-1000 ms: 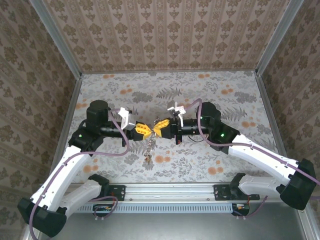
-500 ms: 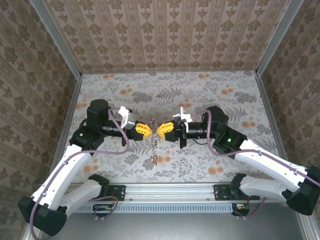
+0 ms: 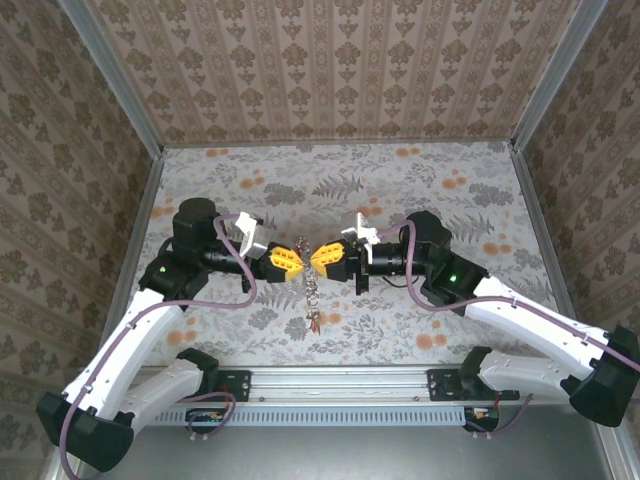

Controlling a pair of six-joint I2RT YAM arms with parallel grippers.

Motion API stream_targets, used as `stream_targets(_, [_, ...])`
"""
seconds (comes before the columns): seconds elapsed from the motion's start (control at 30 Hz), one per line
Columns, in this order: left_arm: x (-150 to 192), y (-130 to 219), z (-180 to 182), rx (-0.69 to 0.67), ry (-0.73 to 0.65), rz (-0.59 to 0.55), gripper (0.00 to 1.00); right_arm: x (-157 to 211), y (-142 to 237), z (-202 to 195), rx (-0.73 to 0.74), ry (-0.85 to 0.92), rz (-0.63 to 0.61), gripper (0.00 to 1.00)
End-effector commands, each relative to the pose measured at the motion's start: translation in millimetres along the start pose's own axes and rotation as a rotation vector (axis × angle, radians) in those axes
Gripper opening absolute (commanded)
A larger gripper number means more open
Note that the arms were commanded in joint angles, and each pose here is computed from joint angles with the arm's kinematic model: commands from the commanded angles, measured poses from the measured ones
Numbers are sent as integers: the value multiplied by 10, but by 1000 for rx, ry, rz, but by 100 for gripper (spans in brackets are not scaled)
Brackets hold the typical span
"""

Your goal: Put the keys on the keyring

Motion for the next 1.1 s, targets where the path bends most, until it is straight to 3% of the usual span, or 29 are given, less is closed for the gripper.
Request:
stream_targets(0.0, [-80,3,-35,47,-28,-20,0,-87,-15,29,-25,38,-42,0])
stream_targets(1.07, [-93,1,-37,63,-17,-24,0,-152,70,93,-3,77,-69,0])
Point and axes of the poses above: each hand's point on the last joint's axis, 136 mm out from that joint toward the fingers, its own y axis back along the fingers, its own z axis along the line the jaws close on, x = y × z, the point moved 8 cm from there along y, back along the fingers, and after that the axes turned 9 degrees about y, right-handed, at the moved point
